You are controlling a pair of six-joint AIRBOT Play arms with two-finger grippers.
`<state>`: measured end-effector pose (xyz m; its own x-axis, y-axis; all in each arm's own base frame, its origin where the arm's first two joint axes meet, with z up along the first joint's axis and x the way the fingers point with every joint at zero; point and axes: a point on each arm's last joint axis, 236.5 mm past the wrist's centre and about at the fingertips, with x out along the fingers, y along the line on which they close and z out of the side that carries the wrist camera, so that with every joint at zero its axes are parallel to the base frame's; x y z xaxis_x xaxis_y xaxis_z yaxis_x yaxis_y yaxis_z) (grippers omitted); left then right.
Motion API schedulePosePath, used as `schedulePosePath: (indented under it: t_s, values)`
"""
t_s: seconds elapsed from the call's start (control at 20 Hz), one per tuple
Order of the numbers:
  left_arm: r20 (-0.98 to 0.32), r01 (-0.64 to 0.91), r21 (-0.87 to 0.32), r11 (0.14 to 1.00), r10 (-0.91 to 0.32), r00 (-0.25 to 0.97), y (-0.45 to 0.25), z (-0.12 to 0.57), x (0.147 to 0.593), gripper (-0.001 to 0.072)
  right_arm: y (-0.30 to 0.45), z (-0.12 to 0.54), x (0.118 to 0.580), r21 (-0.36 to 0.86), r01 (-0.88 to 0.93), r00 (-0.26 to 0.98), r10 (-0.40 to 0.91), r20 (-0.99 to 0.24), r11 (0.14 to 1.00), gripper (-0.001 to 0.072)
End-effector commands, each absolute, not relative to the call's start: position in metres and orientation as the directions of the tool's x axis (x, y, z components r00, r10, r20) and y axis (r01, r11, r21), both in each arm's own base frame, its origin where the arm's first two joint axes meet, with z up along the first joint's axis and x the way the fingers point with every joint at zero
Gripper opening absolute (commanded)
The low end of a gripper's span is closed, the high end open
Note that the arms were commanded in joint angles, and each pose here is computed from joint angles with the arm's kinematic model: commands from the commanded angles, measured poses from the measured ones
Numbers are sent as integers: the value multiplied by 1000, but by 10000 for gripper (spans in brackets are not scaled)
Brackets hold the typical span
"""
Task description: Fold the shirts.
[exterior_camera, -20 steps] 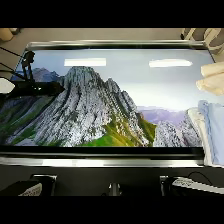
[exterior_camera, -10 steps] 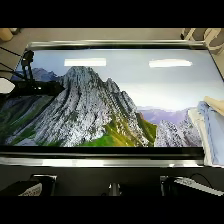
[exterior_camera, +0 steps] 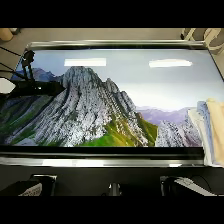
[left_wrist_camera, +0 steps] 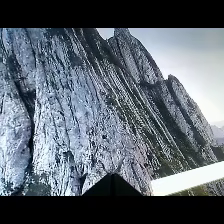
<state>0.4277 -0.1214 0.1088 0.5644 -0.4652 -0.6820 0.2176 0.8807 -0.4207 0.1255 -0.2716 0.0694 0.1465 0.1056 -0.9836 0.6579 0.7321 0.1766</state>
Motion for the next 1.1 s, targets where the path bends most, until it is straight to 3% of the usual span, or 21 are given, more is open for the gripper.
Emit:
schedulePosePath:
  t_s: [0.0,0.15,0.25,0.35,0.45,0.55,0.6,0.65,0.7,0.75,0.8,0.95,1.05]
  values:
    - [-675,216,-435,874,-476,564,-124,111,427,26,-300,66,136,106,642,193,-27,-981,760,715]
    - [-641,237,-434,869,-483,597,-126,133,435,25,-345,139,196,65,569,454,-247,-856,820,705]
    - [-589,274,-359,892,-444,675,-119,174,451,23,-358,222,244,-77,478,606,-392,-692,875,672]
    - [-561,231,-200,952,-305,770,-101,213,471,22,-323,283,302,-172,347,725,-380,-575,922,671]
    - [-545,93,-15,996,-86,834,-79,238,491,22,-257,291,360,-194,168,788,-250,-563,966,670]
    - [-614,29,73,997,22,789,-74,217,493,28,-180,253,398,-185,-14,715,-119,-688,983,672]
    - [-701,31,74,997,30,713,-78,186,486,142,-142,222,405,-147,-90,630,-58,-775,985,676]
    - [-809,29,69,997,39,587,-79,149,467,451,-107,193,404,-92,-163,534,9,-845,982,686]
    - [-914,23,79,997,63,400,-77,109,437,688,-73,164,400,-17,-236,427,88,-900,972,687]
    - [-960,23,99,995,90,264,-73,84,413,680,-47,141,392,49,-297,325,149,-934,953,693]
    - [-969,31,110,993,101,224,-72,72,401,680,-30,121,384,96,-334,235,182,-955,938,689]
    - [-935,30,80,996,64,348,-73,81,404,680,-15,97,376,105,-366,160,174,-972,925,675]
    - [-932,29,78,997,62,356,-73,84,405,680,-18,96,376,85,-367,163,154,-975,926,675]
